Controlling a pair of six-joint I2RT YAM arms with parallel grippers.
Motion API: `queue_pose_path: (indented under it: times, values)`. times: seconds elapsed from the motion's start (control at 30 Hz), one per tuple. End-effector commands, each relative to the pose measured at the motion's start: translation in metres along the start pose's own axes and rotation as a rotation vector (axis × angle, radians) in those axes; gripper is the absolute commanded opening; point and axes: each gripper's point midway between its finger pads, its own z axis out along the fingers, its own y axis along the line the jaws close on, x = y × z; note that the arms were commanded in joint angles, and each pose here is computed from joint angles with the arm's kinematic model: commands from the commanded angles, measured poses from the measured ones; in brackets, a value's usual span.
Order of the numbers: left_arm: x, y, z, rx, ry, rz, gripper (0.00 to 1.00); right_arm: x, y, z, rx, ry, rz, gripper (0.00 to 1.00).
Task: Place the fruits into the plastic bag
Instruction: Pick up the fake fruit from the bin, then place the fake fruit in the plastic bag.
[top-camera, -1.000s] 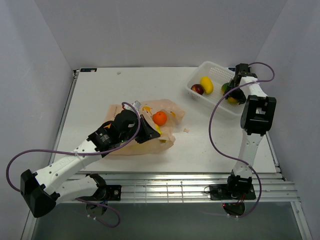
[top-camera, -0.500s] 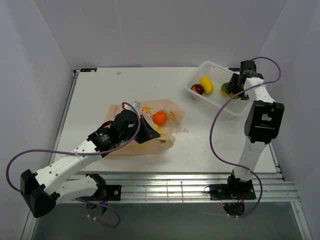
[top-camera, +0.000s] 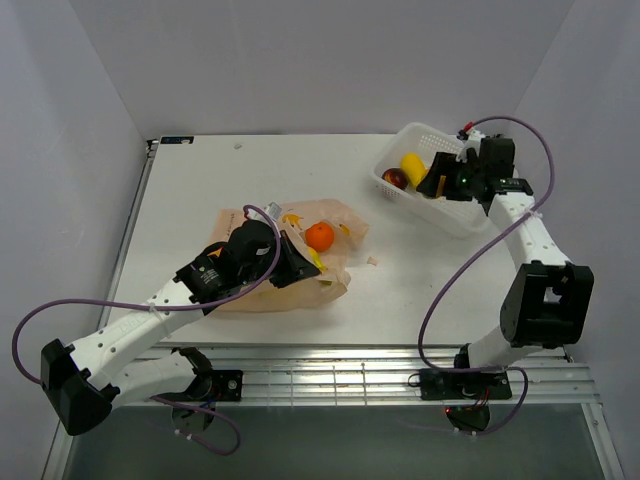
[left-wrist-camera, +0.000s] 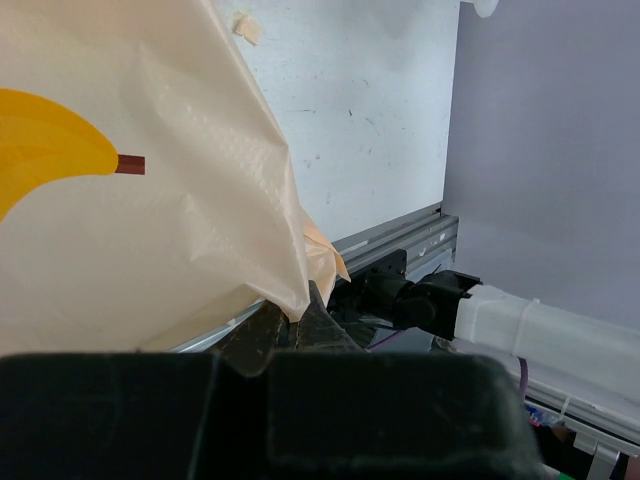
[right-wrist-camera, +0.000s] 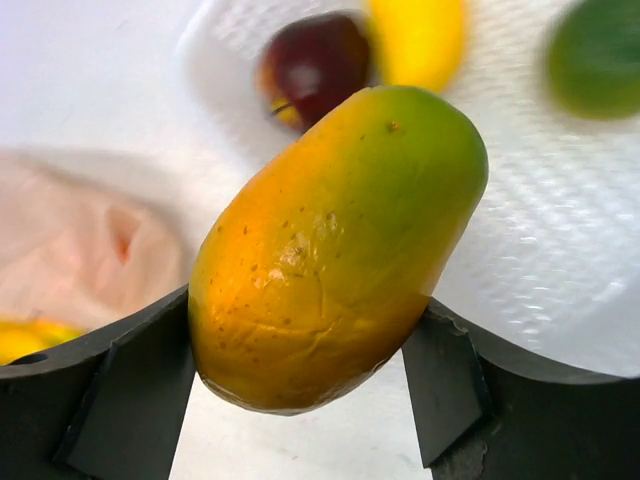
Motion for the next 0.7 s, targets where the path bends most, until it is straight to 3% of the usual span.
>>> queue_pose_path:
  times: [0.0, 0.37, 0.67]
  values:
    - [-0.006, -0.010, -0.005, 0.030, -0.022, 0.005, 0.00, 0.024, 0.092, -0.015, -0.326, -0.032, -0.170, 0.31]
    - [-0.006, -0.019, -0.009, 0.071, -0.021, 0.006, 0.00, 0.152, 0.218, -0.053, -0.776, 0.171, -0.349, 0.32]
    - [-0.005, -0.017, -0.012, 0.078, -0.020, 0.018, 0.00, 0.186, 0.279, -0.034, -0.916, 0.263, -0.461, 0.32]
